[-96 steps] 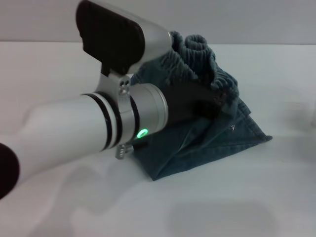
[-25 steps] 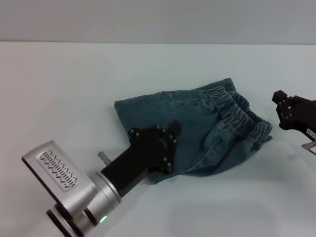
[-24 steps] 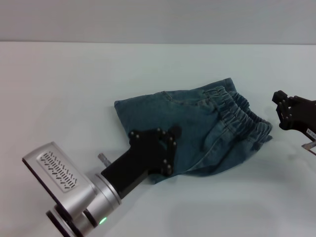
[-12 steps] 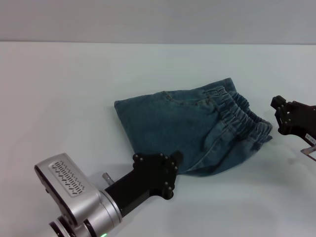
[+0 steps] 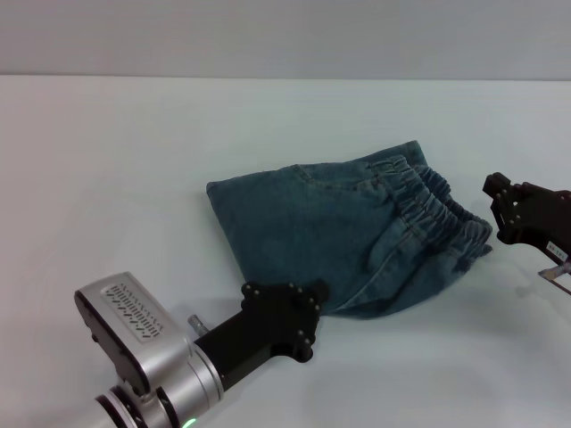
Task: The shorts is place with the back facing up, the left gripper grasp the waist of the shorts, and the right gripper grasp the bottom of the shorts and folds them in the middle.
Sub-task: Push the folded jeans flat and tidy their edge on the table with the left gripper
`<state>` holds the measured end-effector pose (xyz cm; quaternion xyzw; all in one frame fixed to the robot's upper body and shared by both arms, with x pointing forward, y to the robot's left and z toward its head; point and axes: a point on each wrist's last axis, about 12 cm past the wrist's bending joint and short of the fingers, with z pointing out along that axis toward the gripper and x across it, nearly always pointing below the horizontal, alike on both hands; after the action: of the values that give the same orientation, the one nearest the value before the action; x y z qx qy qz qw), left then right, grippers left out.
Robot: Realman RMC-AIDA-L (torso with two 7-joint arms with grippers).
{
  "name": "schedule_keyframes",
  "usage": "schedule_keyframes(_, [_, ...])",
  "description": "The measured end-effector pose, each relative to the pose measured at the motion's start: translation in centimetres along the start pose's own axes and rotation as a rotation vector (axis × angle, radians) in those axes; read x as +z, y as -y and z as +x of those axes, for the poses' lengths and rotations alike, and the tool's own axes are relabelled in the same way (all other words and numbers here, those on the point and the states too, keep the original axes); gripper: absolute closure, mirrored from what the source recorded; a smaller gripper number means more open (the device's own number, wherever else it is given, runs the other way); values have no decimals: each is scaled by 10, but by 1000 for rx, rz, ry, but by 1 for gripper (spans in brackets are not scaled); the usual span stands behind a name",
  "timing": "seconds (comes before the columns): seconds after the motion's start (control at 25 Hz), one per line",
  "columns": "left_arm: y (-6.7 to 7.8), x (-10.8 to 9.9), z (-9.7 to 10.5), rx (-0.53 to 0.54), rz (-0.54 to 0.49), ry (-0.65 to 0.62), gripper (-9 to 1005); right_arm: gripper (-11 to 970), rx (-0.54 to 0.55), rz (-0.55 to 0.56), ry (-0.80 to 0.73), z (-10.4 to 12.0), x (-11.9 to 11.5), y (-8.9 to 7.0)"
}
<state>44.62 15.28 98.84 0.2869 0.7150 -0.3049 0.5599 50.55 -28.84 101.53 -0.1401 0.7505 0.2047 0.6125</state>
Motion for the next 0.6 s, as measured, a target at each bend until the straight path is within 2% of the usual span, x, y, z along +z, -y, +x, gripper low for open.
schedule_keyframes(0.6, [-22,10,-6,-27,-58,-35,997,956,11,-9,10,1,-2,-3])
